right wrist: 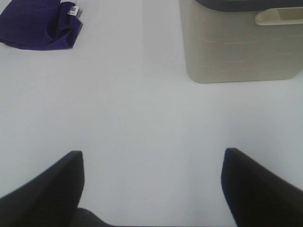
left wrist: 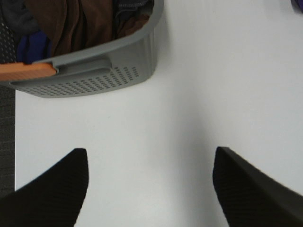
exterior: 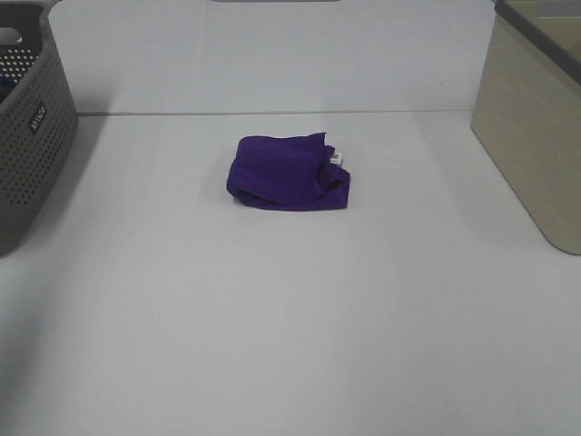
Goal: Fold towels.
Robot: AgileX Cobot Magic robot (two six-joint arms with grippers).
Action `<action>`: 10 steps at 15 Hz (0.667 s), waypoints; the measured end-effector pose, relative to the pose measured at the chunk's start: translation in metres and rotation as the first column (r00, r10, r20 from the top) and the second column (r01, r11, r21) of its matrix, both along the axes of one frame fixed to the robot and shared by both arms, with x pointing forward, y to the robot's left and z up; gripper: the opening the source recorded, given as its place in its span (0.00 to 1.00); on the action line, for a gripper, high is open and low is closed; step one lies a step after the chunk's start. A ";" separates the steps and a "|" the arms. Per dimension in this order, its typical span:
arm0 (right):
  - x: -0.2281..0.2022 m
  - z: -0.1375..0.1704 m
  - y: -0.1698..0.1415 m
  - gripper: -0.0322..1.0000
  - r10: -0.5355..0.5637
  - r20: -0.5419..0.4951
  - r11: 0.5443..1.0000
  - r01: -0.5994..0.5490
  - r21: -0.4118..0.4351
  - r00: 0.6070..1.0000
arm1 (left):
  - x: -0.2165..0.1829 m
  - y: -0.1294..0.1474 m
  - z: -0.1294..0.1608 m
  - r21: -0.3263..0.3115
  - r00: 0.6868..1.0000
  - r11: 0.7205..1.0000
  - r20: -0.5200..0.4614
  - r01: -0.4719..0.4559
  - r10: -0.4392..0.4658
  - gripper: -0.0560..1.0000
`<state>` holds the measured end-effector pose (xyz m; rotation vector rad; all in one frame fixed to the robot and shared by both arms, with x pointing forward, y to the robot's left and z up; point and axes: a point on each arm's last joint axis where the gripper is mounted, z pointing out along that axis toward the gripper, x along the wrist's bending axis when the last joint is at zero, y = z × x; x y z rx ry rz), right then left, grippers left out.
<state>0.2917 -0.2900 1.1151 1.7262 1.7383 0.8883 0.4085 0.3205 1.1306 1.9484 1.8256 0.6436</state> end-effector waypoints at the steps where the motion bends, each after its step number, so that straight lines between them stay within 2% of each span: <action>1: -0.008 -0.008 0.000 0.79 -0.002 0.024 1.000 0.002 -0.002 1.000 | -0.021 -0.003 -0.006 0.004 1.000 1.000 0.029 -0.001 0.001 0.69; 5: -0.033 -0.038 0.001 0.79 0.033 0.098 0.998 -0.027 -0.063 0.995 | -0.090 -0.013 -0.029 0.023 0.986 1.000 0.166 -0.003 -0.001 0.69; 8: -0.039 -0.050 0.001 0.79 0.042 0.138 0.996 -0.031 -0.082 0.990 | -0.122 -0.017 -0.039 0.036 0.963 0.999 0.268 -0.006 -0.004 0.69; 10: -0.043 -0.059 0.001 0.79 0.042 0.146 0.996 -0.030 -0.083 0.988 | -0.142 -0.021 -0.058 0.039 0.948 0.999 0.319 -0.005 -0.008 0.69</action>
